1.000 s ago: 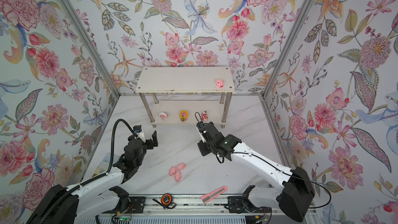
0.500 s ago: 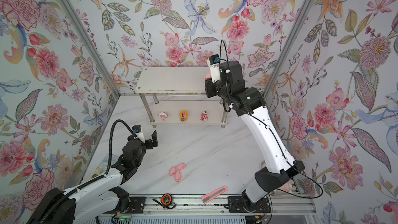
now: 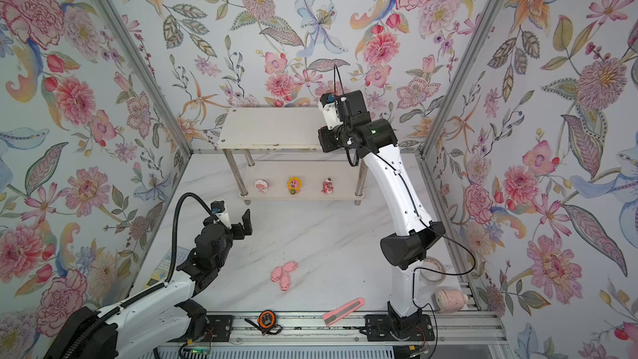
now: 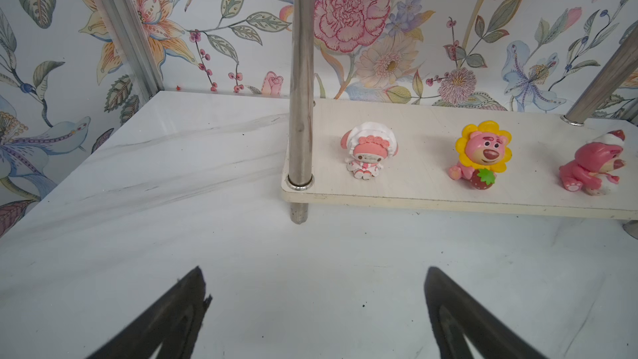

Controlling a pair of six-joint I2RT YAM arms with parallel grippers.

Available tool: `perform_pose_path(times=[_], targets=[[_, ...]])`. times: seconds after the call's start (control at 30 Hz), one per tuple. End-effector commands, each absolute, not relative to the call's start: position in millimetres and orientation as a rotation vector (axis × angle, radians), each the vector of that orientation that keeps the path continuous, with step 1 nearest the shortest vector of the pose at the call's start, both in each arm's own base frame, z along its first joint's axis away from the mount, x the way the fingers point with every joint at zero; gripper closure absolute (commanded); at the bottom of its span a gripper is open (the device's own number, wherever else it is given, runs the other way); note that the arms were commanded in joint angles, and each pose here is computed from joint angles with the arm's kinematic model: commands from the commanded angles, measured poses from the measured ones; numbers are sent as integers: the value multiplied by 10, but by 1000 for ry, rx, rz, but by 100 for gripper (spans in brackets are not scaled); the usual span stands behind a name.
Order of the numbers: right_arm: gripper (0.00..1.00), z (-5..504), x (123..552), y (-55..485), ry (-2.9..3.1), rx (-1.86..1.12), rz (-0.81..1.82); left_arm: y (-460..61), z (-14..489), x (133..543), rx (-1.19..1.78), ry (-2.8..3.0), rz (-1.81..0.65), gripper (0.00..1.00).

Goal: Organize plastic toys on shelves
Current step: Place the plastic toy on the shelf.

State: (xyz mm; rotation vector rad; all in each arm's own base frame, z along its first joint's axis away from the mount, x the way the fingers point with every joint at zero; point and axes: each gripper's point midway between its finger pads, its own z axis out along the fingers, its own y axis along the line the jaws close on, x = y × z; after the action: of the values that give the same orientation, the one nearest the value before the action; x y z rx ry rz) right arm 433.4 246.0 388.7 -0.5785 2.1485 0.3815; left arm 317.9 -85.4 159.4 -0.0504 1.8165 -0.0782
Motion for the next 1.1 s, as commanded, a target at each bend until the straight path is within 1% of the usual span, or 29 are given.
perform_pose_path(times=[0.0, 0.3, 0.4, 0.7, 0.87, 1.07], targets=[[76, 3853, 4341, 2459, 2162, -592, 397, -825, 1660, 3224, -74, 1811, -70, 1], [74, 3718, 4489, 2474, 2184, -589, 403, -834, 1650, 3238, -72, 1817, -69, 1], [68, 3704, 4517, 2478, 2184, -590, 411, -831, 1641, 3239, -71, 1820, -64, 1], [45, 3690, 4536, 2474, 2187, -587, 413, -836, 1635, 3247, -70, 1822, -65, 1], [39, 3869, 4460, 2411, 2152, -574, 411, -837, 1637, 3245, -70, 1822, -65, 1], [36, 4262, 4268, 2248, 2071, -544, 382, -852, 1628, 3258, -67, 1823, -69, 1]])
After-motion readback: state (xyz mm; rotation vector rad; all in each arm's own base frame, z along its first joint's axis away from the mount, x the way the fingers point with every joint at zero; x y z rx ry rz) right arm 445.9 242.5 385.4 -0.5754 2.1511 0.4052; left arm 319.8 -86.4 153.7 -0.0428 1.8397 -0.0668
